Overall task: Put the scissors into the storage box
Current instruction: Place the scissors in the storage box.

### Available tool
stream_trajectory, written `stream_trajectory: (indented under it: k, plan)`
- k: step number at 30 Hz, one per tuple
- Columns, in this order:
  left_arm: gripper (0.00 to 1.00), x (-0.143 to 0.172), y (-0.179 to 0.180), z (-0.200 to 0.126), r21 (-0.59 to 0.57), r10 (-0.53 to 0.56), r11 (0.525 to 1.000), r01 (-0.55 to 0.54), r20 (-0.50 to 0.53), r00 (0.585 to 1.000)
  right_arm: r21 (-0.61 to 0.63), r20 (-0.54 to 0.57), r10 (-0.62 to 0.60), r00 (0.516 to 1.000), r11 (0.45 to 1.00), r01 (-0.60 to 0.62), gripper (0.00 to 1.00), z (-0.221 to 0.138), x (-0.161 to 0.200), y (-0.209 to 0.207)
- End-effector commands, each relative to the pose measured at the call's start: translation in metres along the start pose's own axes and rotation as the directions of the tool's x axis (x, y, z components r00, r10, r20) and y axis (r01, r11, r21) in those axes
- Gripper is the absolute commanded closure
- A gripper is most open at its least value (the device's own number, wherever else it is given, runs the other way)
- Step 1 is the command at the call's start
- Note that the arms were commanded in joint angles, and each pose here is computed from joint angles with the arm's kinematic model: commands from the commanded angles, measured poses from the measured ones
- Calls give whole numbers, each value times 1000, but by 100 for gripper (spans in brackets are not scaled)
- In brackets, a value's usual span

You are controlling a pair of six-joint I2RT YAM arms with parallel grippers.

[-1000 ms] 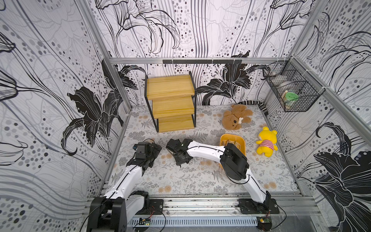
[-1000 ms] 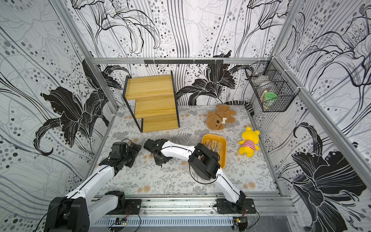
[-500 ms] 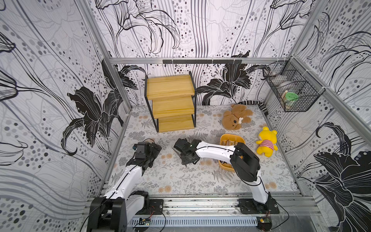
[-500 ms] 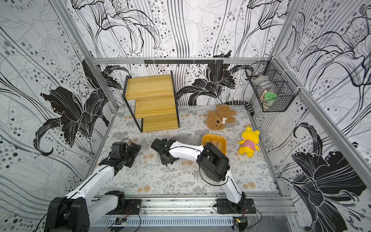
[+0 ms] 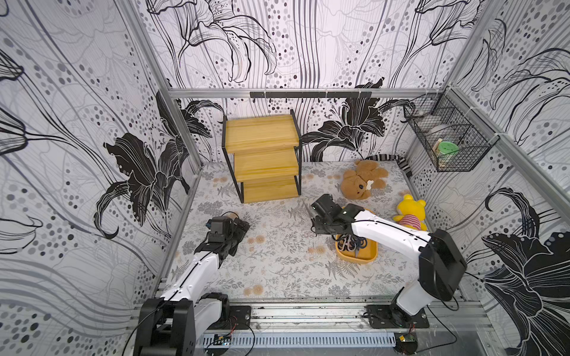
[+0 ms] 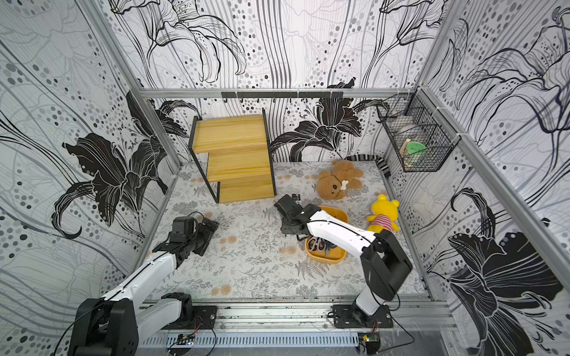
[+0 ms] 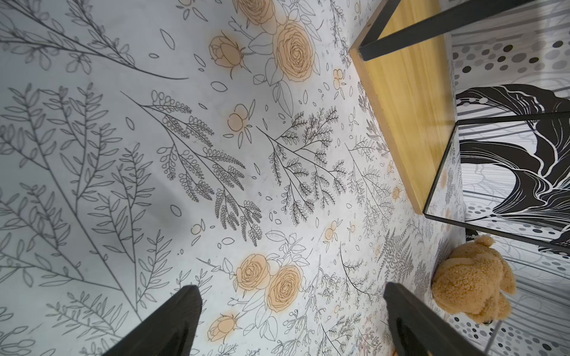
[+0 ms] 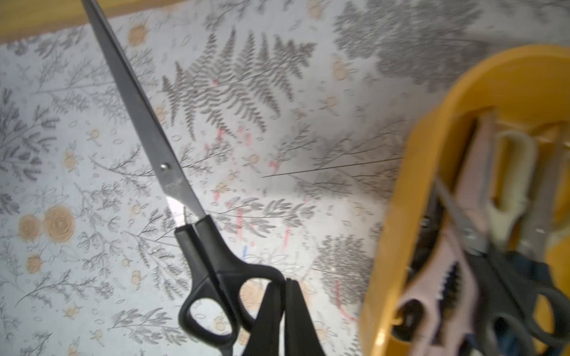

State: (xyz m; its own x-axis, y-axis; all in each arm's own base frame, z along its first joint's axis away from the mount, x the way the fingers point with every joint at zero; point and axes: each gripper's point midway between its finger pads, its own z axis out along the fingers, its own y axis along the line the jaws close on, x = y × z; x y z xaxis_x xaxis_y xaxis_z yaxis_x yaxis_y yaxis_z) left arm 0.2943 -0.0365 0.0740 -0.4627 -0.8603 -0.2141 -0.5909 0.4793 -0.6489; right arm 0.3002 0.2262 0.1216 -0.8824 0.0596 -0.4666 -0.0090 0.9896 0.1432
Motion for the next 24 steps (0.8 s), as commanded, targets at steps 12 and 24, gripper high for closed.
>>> stream_trajectory:
  k: [12, 24]
  plan:
    - [3, 57, -72, 10, 119, 325, 942, -314, -83, 942, 199, 9, 200, 980, 960, -198, 100, -26, 18, -150]
    - [3, 95, -92, 21, 92, 467, 884, -459, -108, 878, 175, -121, 239, 963, 961, -216, 100, 1, 68, -152]
